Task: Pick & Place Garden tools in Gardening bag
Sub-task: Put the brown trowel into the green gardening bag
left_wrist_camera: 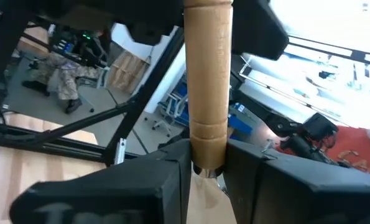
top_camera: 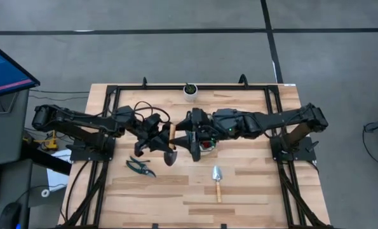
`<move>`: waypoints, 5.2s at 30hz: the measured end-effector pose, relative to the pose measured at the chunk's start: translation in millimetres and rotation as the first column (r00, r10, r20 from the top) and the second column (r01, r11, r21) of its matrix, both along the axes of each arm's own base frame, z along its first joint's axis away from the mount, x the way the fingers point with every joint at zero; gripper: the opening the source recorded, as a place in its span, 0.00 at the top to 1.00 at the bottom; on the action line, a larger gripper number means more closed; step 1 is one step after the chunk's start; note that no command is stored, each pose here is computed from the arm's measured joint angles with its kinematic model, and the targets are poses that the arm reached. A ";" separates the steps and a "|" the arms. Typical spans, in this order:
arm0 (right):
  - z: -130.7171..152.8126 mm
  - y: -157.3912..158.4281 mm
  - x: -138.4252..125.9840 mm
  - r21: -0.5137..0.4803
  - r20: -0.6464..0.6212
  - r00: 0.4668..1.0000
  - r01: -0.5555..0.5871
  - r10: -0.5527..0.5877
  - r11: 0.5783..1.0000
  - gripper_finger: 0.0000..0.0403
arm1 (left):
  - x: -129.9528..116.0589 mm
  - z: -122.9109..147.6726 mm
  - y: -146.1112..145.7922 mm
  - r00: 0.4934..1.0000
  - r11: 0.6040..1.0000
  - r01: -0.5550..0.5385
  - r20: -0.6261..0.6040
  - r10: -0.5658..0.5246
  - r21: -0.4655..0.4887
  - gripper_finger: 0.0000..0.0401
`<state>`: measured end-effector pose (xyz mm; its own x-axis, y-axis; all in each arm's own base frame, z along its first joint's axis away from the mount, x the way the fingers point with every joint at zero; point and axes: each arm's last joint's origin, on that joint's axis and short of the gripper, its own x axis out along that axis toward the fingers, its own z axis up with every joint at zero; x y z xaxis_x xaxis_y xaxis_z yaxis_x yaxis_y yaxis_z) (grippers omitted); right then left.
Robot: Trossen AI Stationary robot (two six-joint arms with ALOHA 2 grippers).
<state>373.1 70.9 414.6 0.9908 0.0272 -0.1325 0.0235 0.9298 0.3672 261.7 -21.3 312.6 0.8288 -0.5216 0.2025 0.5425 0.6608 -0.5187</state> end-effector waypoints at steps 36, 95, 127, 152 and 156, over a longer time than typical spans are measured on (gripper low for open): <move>-9.8 6.6 -2.6 -0.046 -0.098 0.993 -0.074 0.069 0.996 0.86 | 2.1 -0.8 12.3 0.990 0.989 -0.142 0.032 0.140 0.051 0.61; 44.5 27.9 -75.1 -0.090 0.042 0.968 0.250 -0.247 0.964 0.71 | -0.3 -74.5 125.6 0.829 0.751 -0.526 0.041 0.558 0.398 0.90; 45.0 31.3 -65.8 0.005 0.096 0.955 0.280 -0.279 0.960 0.73 | 15.6 -120.9 100.3 0.344 0.344 -0.938 -0.014 0.939 0.047 0.90; 46.4 35.3 -67.0 0.018 0.108 0.958 0.267 -0.267 0.964 0.73 | 42.1 -164.0 79.9 0.308 0.323 -0.943 -0.159 0.938 0.081 0.90; 46.3 37.5 -67.7 0.018 0.108 0.960 0.258 -0.259 0.966 0.73 | 43.1 -165.5 78.6 0.312 0.328 -0.941 -0.162 0.936 0.083 0.90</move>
<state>305.3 108.4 460.9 0.9725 -0.2315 -0.0246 0.2230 0.8960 0.3840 304.8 57.3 147.1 0.7758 0.6307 0.0214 -0.5207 0.6589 -0.5428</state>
